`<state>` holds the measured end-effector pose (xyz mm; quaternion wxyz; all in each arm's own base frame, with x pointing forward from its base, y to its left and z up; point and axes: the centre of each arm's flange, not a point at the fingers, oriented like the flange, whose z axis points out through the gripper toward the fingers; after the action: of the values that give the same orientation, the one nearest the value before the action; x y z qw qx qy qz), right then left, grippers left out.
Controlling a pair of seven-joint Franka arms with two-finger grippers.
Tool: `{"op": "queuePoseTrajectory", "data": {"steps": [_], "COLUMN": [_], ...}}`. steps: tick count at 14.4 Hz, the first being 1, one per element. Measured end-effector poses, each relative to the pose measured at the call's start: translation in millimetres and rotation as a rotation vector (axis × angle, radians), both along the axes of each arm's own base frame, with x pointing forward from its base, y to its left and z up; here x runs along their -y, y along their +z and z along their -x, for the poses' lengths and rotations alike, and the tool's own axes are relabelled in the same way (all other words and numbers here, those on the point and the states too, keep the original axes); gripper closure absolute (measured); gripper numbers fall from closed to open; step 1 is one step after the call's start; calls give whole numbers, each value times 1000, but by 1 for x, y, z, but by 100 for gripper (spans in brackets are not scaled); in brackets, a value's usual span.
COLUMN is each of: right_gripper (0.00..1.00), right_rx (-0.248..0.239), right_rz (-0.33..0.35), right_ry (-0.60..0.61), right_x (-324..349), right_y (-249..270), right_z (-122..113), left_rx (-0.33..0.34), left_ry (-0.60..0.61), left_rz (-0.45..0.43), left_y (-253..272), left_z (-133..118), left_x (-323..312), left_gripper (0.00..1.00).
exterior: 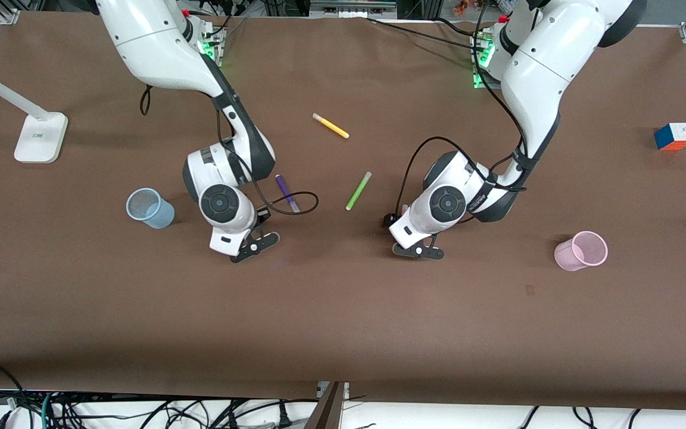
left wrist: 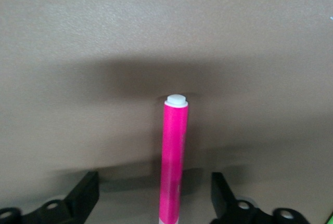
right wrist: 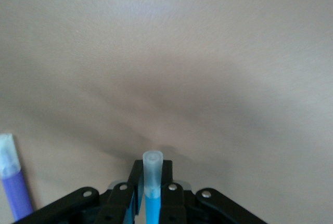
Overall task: Place pink and blue markers in matching cups
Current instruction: 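Carry the blue marker to the blue cup while the left lifts pink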
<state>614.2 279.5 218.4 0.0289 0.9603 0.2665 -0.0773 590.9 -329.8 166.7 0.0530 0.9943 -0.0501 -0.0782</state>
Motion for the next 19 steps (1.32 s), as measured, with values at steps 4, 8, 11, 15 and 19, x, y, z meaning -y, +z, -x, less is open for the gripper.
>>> {"op": "queuePoseTrajectory", "data": {"steps": [4,8,11,15,19], "right_gripper": [83,83,83,83,83], "right_rx": [-71,-118,-97,-61,-22], "right_rz": [-98,-287,-418,-554,-670], "right_ry": [144,330,460,609,739], "right_x": [67,148,192,251,277], "right_y": [92,159,167,162,140], "right_z": [-25,-38,-42,-44,-43], "left_rx": [5,14,14,4,-1], "left_ry": [3,24,35,21,-129], "left_rz": [-1,7,5,-28,-73], "left_y": [0,4,5,39,143], "left_z": [-1,0,-1,-13,-36], "left_x": [0,7,7,-11,-83], "left_gripper": [37,78,79,79,79]}}
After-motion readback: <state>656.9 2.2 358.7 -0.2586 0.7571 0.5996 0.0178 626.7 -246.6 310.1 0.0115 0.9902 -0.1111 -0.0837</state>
